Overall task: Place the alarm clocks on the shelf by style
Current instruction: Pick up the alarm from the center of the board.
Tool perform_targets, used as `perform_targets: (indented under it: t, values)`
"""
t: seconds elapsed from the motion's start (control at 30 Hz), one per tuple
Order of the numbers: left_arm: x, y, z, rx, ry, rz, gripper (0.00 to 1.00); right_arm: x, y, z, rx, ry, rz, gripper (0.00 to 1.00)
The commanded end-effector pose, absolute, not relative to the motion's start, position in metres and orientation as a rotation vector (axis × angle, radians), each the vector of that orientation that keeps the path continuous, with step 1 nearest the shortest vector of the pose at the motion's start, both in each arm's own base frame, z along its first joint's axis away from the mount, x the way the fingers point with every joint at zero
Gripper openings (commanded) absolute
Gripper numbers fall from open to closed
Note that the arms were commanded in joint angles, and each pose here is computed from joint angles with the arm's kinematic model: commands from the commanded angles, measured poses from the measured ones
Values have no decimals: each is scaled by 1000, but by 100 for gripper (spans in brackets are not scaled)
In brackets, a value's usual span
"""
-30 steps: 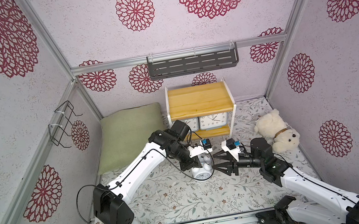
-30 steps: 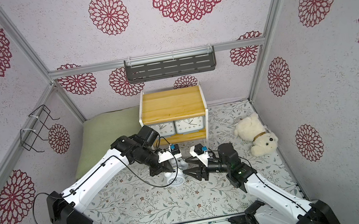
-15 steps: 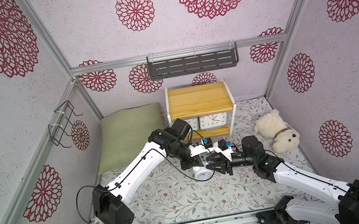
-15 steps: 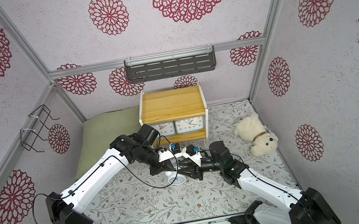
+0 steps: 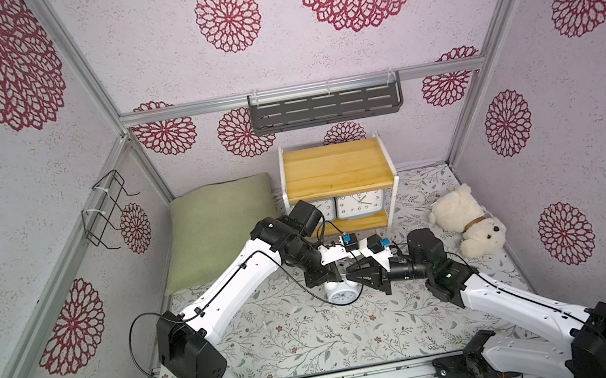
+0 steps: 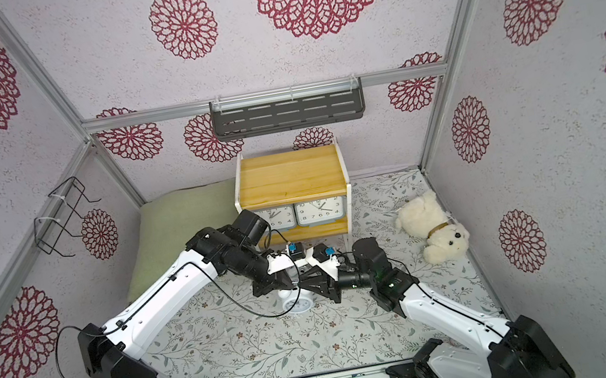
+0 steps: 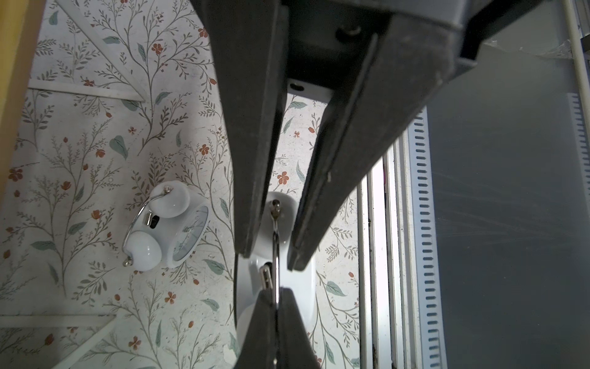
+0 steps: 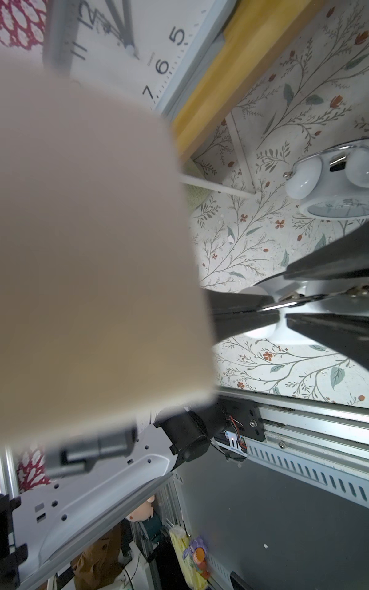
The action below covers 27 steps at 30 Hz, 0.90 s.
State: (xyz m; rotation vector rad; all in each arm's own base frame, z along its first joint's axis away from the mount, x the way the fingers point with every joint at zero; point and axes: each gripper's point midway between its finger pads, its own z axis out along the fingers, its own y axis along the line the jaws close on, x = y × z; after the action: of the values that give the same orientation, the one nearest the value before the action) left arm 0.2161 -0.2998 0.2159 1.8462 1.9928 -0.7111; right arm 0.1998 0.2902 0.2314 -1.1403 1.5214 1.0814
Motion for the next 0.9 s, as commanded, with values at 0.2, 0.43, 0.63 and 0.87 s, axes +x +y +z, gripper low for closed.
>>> perform_targets:
  t: [0.2,0.43,0.63,0.87]
  values:
    - [213,-318,234,1849,1903,-776,1,199,297,243,-1173,1467,1056,25]
    - [212,-318,238,1835,1901,-789,2,200,297,241,-1177,1471,1038,26]
    - [212,-318,242,1816,1885,-793,3,199,296,242,-1187,1460,1021,9]
    - [218,-318,244,1763,1872,-775,16,201,289,248,-1154,1426,959,0]
